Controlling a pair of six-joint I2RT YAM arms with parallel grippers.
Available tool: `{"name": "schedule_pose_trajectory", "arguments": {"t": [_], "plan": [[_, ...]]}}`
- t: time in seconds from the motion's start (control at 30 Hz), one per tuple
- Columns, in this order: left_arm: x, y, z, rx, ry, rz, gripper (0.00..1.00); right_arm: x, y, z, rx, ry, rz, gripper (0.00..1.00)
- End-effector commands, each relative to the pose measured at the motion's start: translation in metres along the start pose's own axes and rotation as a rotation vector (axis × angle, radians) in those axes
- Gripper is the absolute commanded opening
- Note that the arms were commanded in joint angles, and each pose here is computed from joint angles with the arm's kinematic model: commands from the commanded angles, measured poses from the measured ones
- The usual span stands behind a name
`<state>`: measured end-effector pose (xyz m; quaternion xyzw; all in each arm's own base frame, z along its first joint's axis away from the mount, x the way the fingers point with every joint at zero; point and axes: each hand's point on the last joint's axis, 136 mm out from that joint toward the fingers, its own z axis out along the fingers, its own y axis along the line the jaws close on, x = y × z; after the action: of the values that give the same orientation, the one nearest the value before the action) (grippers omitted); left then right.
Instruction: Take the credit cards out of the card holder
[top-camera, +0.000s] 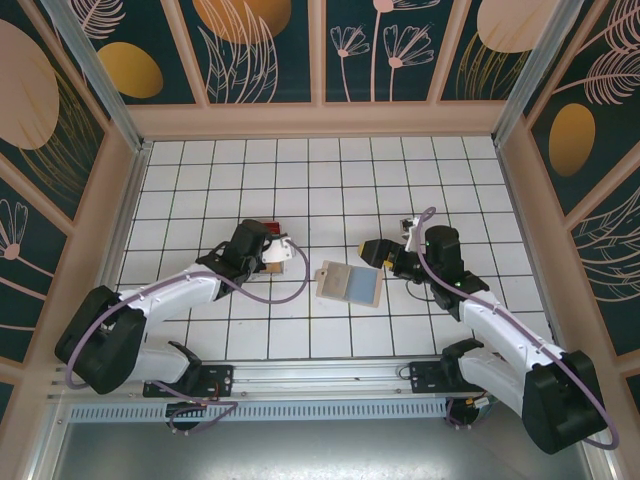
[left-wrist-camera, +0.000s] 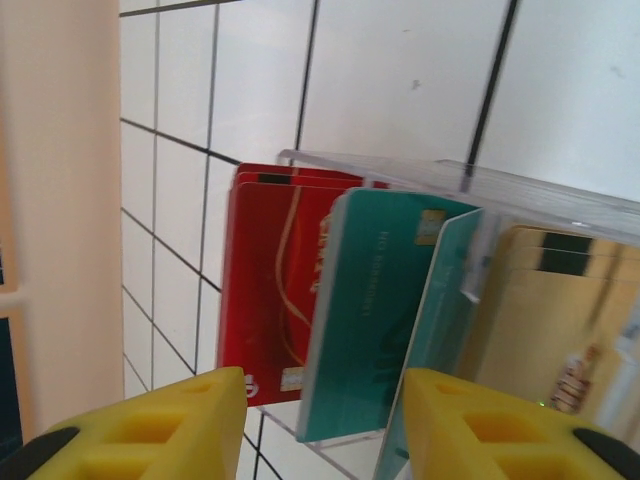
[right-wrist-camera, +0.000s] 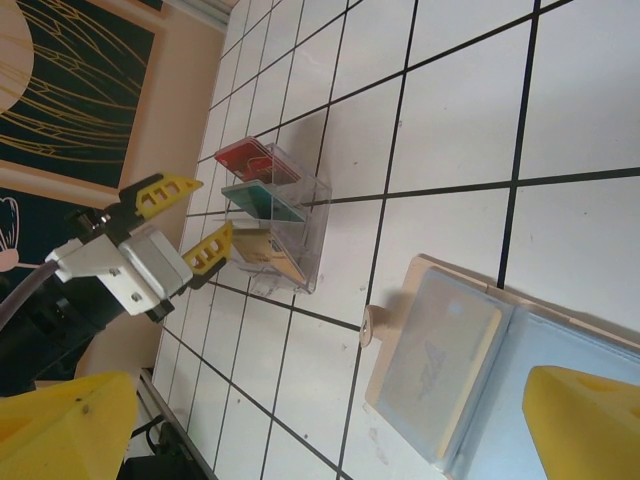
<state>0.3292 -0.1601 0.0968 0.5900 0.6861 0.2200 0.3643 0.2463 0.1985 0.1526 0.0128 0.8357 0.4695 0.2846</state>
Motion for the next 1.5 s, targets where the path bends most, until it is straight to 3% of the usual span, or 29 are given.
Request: {"name": "schedule_pose_trajectory", "arguments": {"t": [0.0,0.2,0.47,0.67,0.87,1.47], "plan": [[-0.007,0.024,0.000,-0.064,-0.019,-0.088,0.51,-0.001,0.005,-0.002,-0.022,-0.018,-0.012,0.99],[-0.013,0.033,-0.004,-0.052,-0.046,-0.160,0.60,0.000,0.006,-0.003,-0.029,-0.020,-0.010,0.99],[-0.013,0.034,0.003,-0.053,-0.045,-0.174,0.59,0.001,0.006,-0.004,-0.031,-0.020,-0.007,0.99],[-0.022,0.024,-0.011,0.048,-0.099,-0.180,0.75,0.003,0.005,-0.006,-0.029,-0.027,-0.002,0.99],[-0.014,0.005,-0.014,0.104,-0.089,-0.162,0.81,0.003,0.005,-0.005,-0.030,-0.024,0.000,0.99],[-0.010,0.044,0.013,-0.078,-0.024,-0.222,0.84,0.004,0.003,-0.003,-0.033,-0.020,0.003,0.99]]}}
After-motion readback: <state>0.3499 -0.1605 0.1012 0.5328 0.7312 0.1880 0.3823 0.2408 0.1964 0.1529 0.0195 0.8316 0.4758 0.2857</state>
